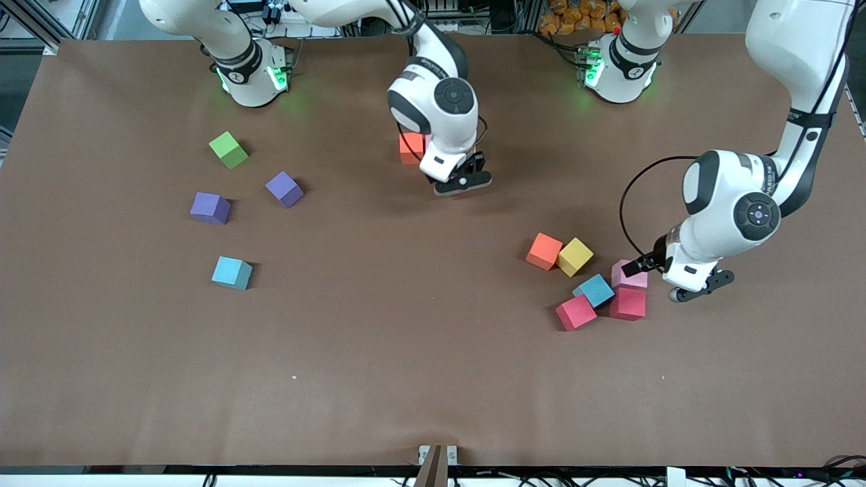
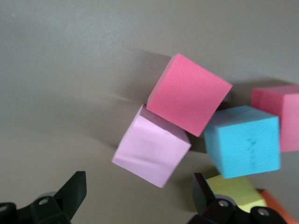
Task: Form number 2 with 11 blocks
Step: 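Place the pink cube with the right gripper while the left gripper grasps pale pink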
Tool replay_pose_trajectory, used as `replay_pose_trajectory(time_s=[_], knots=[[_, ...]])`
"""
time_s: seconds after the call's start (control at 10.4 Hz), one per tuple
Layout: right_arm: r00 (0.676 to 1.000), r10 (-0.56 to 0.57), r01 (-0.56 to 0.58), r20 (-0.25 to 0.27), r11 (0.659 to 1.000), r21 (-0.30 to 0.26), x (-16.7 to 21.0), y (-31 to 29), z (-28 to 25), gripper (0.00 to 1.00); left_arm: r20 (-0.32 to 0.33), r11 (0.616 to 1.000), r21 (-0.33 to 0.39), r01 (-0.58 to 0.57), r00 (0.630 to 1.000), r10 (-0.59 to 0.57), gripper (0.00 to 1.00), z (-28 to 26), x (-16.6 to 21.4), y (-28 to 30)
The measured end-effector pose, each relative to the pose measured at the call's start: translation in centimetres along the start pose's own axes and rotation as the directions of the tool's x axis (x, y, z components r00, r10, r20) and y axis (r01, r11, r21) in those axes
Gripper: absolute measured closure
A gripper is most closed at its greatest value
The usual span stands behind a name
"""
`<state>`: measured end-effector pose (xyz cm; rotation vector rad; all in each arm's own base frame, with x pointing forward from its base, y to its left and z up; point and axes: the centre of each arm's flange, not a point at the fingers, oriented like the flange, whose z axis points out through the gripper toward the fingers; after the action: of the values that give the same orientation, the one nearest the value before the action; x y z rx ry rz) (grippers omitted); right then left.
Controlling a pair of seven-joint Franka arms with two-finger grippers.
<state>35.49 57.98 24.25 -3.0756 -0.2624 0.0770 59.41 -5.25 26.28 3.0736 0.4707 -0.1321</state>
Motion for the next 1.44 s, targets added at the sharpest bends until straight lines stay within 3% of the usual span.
replay_pose_trajectory(time_s=[0.29, 0.67, 1.44], knots=[[0.999, 0.04, -0.039, -0.012, 0.999, 0.016, -2.2, -2.1, 2.5, 0.37, 0.006, 0.994, 0.047, -0.101, 0.995, 0.101, 0.0, 1.5, 0.2, -0.3], [0.999, 0.05, -0.05, -0.002, 0.999, 0.007, -2.3, -1.9, 3.2, 0.37, 0.01, 0.981, 0.047, -0.187, 0.982, 0.186, 0.0, 1.6, 0.2, -0.1], [0.998, 0.057, -0.057, 0.016, 0.998, -0.017, -3.5, -2.1, 5.0, 0.37, 0.038, 0.98, 0.028, -0.197, 0.98, 0.196, 0.0, 3.9, 1.1, 0.7]])
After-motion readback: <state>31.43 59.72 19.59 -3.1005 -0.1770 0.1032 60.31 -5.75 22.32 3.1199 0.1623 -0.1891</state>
